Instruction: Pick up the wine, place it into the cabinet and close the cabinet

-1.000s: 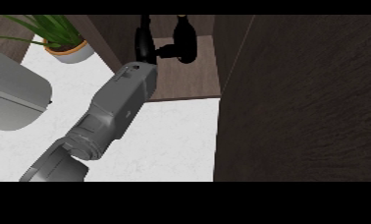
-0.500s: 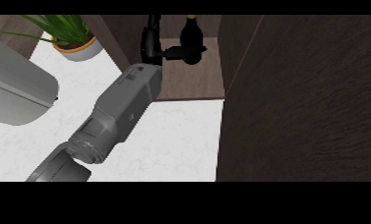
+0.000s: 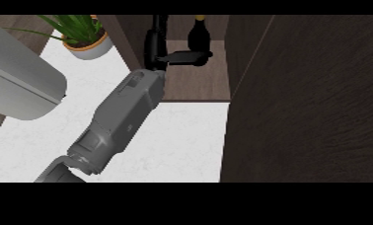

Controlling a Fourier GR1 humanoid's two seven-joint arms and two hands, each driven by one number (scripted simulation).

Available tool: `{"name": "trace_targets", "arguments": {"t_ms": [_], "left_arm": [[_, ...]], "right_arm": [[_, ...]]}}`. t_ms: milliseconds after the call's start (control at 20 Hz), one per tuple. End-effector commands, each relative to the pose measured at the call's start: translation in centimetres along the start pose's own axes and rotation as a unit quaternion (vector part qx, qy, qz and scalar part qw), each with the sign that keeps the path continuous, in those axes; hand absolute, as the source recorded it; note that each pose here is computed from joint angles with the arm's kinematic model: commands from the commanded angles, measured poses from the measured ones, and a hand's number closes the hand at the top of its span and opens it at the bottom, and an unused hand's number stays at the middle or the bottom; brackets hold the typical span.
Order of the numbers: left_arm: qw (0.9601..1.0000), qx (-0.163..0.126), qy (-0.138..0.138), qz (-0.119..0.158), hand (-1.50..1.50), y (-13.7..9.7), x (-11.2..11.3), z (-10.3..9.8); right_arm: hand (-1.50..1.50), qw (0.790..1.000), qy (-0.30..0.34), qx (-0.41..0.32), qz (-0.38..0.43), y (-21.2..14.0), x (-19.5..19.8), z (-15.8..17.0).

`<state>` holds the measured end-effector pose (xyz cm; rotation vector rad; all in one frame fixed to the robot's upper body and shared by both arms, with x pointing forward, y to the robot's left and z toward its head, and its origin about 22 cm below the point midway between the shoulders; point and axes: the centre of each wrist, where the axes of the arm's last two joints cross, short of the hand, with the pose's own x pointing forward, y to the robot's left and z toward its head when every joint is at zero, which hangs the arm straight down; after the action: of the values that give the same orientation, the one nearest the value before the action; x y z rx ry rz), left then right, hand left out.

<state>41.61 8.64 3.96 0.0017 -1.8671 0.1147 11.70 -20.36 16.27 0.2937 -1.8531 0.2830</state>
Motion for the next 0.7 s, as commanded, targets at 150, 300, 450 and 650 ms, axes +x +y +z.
{"name": "trace_targets", "arguments": {"t_ms": [150, 300, 450, 650], "left_arm": [[0.9996, -0.020, -0.004, 0.020, -1.50, 0.1, 0.8, 2.4], [0.9993, -0.011, -0.004, 0.034, -1.50, -0.3, 1.8, 3.2], [0.9974, -0.043, -0.002, 0.057, -1.50, 0.1, 1.1, 6.8], [0.9964, -0.039, 0.009, 0.074, -1.50, 2.1, 1.7, 9.4]], "right_arm": [[-1.50, 1.000, -0.026, 0.005, -0.009, 0.2, 3.4, 2.3], [-1.50, 0.999, -0.035, 0.006, -0.014, 0.5, 4.3, 2.8], [-1.50, 1.000, -0.031, 0.001, -0.007, 0.1, 3.5, 2.2], [-1.50, 0.999, -0.031, 0.004, -0.011, 0.4, 4.7, 2.8]]}}
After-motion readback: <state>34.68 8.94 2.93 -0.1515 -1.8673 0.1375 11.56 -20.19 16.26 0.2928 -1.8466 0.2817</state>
